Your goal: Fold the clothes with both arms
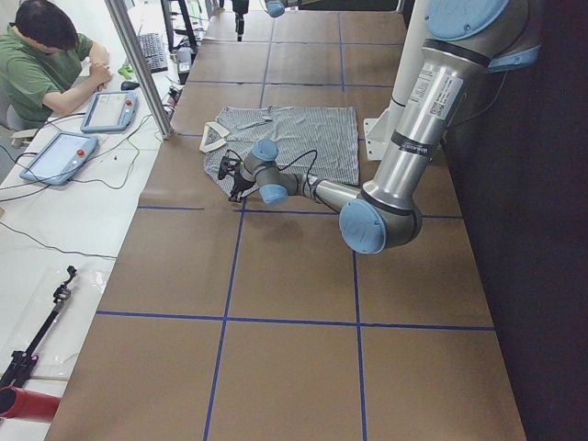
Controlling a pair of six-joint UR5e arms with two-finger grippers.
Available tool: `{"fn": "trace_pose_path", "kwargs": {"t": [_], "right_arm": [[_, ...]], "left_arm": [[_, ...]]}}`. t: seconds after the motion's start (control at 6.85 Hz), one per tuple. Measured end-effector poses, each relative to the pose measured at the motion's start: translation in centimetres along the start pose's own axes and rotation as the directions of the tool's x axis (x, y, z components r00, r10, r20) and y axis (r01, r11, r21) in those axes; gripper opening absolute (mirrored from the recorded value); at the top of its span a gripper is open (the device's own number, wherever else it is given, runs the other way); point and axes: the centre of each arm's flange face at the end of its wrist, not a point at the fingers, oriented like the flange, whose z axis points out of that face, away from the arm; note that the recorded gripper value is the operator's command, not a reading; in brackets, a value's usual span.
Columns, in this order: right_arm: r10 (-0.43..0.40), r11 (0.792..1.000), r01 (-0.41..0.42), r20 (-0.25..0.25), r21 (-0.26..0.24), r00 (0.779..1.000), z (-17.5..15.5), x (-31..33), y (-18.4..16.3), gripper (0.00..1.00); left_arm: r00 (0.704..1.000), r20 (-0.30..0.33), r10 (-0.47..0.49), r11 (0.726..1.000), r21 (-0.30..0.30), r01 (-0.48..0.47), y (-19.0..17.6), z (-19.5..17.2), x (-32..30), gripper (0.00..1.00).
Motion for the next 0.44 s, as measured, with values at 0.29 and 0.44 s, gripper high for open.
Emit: {"fn": "trace_pose_path", "kwargs": {"t": [0.29, 0.44], "right_arm": [[0.0, 1.0, 0.0, -0.001, 0.001, 1.0, -0.02, 0.01, -0.02, 1.0], [0.0, 1.0, 0.0, -0.001, 0.001, 1.0, -0.03, 0.01, -0.02, 1.0]], "left_arm": [[1.0, 0.001, 0.003, 1.0, 0.001, -0.003, 0.02, 0.01, 0.02, 0.42], [1.0, 0.001, 0.008, 1.0, 0.0, -0.008, 0.08, 0.03, -0.05, 0.46]]}}
